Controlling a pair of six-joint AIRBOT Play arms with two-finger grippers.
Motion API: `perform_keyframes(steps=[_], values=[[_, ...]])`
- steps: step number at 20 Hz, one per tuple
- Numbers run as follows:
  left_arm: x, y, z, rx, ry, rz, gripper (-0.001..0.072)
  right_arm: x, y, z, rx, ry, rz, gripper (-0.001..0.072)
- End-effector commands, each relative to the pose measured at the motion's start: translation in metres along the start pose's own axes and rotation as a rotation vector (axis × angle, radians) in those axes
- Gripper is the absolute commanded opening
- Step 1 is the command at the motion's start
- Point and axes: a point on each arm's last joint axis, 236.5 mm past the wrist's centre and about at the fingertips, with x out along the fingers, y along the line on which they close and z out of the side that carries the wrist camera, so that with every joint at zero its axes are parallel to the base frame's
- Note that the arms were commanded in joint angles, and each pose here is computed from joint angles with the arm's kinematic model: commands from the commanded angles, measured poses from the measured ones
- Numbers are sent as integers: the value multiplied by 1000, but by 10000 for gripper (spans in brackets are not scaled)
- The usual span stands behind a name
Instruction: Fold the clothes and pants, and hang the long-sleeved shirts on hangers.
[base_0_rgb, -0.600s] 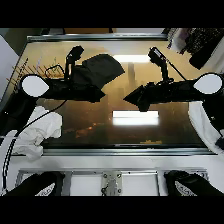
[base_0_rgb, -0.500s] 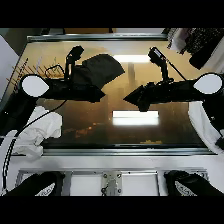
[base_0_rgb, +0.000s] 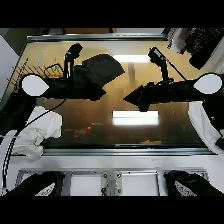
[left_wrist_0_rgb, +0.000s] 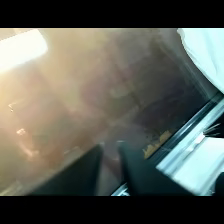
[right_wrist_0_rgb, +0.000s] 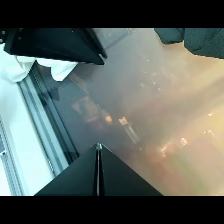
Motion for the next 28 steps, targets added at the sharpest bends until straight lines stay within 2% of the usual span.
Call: perform_keyframes(steps=[1, 2, 4, 6, 13, 18, 20, 21, 22, 23, 26, 28], values=[[-30, 52, -1, 49, 62, 203, 717, 0, 0, 0, 1, 1, 1, 25], [-52, 87, -7, 32, 110, 340, 686, 0, 0, 0, 1, 1, 1, 26], [-111, 169, -38, -58, 240, 662, 687, 0, 0, 0, 1, 1, 2, 26], [-152, 230, -81, -186, 325, 866, 686, 0, 0, 0, 1, 1, 2, 26], [-151, 345, -203, -422, 429, 970, 687, 0, 0, 0, 1, 1, 1, 25], [-146, 368, -255, -503, 553, 969, 686, 0, 0, 0, 1, 1, 1, 26], [-142, 367, -270, -513, 583, 963, 659, 0, 0, 0, 1, 1, 2, 26], [-140, 365, -274, -523, 589, 959, 397, 1, 0, 0, 1, 1, 2, 26], [-137, 361, -275, -527, 599, 947, 97, 0, 0, 0, 1, 1, 2, 25], [-135, 353, -267, -520, 603, 931, 14, 1, 0, 0, 1, 2, 2, 26], [-119, 302, -204, -427, 514, 831, 15, 1, 0, -1, 3, 3, 3, 26], [-102, 238, -156, -316, 441, 712, 14, 2, 5, 4, 17, -17, 26, 25]])
